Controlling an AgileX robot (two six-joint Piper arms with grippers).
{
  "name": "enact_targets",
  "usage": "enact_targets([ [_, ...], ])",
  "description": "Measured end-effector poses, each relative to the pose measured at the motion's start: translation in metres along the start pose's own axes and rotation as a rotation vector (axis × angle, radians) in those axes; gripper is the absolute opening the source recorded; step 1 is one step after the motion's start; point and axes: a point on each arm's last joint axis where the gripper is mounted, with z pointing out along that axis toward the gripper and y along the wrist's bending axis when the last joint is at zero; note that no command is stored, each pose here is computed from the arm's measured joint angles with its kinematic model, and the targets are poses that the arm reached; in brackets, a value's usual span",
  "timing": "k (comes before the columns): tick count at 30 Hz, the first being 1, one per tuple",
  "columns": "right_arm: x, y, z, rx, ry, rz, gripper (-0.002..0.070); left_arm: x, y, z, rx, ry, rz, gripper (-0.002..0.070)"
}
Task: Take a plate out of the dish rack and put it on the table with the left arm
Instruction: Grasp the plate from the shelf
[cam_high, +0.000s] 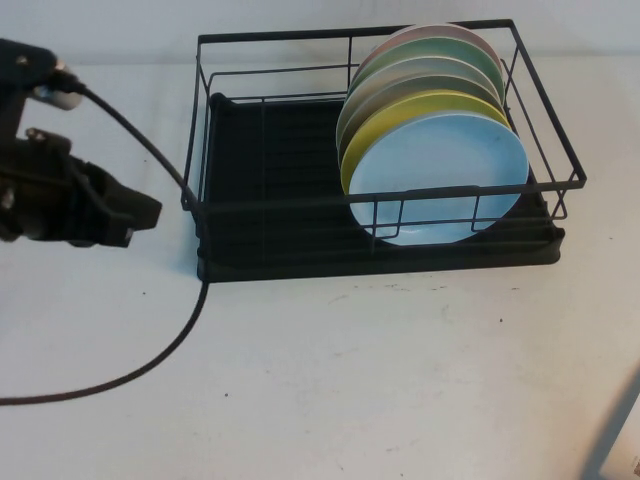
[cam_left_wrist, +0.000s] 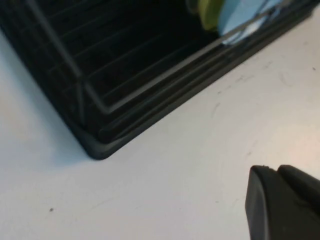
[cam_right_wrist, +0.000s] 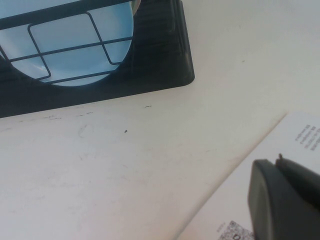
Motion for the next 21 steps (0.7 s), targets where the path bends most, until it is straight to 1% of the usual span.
enact_targets([
  [2, 0.000, 0.000, 0.000, 0.000, 0.000, 0.000, -0.0020, -0.012, 0.001, 0.010, 0.072, 0.030, 0.082, -0.0004],
  [4, 0.000, 0.000, 0.000, 0.000, 0.000, 0.000, -0.0020, -0.021, 0.001, 0.022, 0.124, 0.046, 0.147, -0.0004],
  [8, 0.000, 0.000, 0.000, 0.000, 0.000, 0.000, -0.0020, -0.037, -0.005, 0.044, 0.180, 0.050, 0.268, -0.0004],
  [10, 0.000, 0.000, 0.000, 0.000, 0.000, 0.000, -0.0020, -0.043, -0.010, 0.054, 0.181, 0.039, 0.308, -0.0004],
  [14, 0.000, 0.000, 0.000, 0.000, 0.000, 0.000, -0.0020, -0.052, -0.012, 0.064, 0.110, -0.019, 0.341, 0.0005],
  [16, 0.000, 0.000, 0.000, 0.000, 0.000, 0.000, -0.0020, -0.056, -0.012, 0.064, 0.078, -0.048, 0.347, 0.0034],
  [18, 0.000, 0.000, 0.000, 0.000, 0.000, 0.000, -0.0020, -0.058, -0.011, 0.064, 0.064, -0.065, 0.346, 0.0084],
  [21, 0.000, 0.000, 0.000, 0.000, 0.000, 0.000, -0.0020, -0.060, -0.010, 0.064, 0.057, -0.079, 0.359, 0.0195],
])
